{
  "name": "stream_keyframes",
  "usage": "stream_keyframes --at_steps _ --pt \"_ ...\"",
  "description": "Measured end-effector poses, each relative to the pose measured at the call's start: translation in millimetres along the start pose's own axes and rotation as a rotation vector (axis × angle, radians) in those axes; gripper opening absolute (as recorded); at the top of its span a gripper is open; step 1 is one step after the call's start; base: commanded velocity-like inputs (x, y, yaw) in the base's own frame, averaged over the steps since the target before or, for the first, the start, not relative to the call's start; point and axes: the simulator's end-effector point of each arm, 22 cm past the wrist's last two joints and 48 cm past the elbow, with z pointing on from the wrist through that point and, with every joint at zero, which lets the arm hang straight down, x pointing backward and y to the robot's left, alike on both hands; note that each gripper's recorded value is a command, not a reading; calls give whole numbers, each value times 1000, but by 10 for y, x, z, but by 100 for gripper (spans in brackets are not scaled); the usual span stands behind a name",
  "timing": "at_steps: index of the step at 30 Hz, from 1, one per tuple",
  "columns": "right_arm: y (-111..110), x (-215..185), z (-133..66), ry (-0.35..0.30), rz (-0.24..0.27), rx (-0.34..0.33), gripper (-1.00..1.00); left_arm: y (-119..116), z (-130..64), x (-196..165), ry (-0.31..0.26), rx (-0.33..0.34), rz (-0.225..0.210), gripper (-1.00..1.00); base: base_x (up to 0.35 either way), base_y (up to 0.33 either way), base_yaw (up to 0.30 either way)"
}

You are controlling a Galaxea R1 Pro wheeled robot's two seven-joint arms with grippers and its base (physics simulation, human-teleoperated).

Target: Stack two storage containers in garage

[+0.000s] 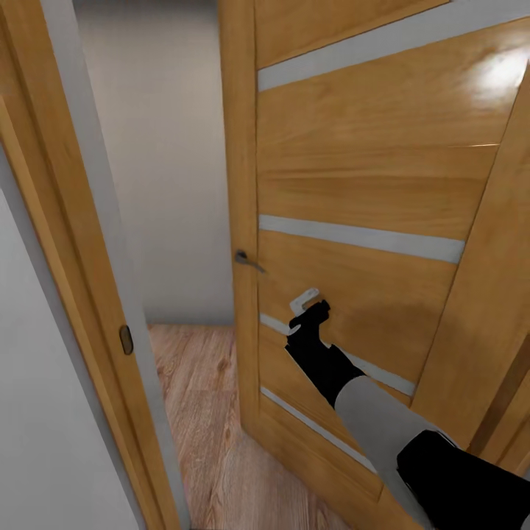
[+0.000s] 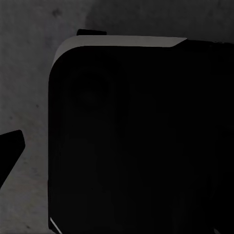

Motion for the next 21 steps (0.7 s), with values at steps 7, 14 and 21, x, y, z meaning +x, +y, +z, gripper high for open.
stream_keyframes --at_steps 7,14,21 --pt "-197 94 231 71 42 5 100 0 0 0 0 0 0 100 0 0 0" --pt "-243 160 275 98 74 12 100 -4 0 0 0 1 2 100 0 0 0" --pt "-335 157 291 115 104 32 100 -5 0 0 0 2 4 100 0 0 0"
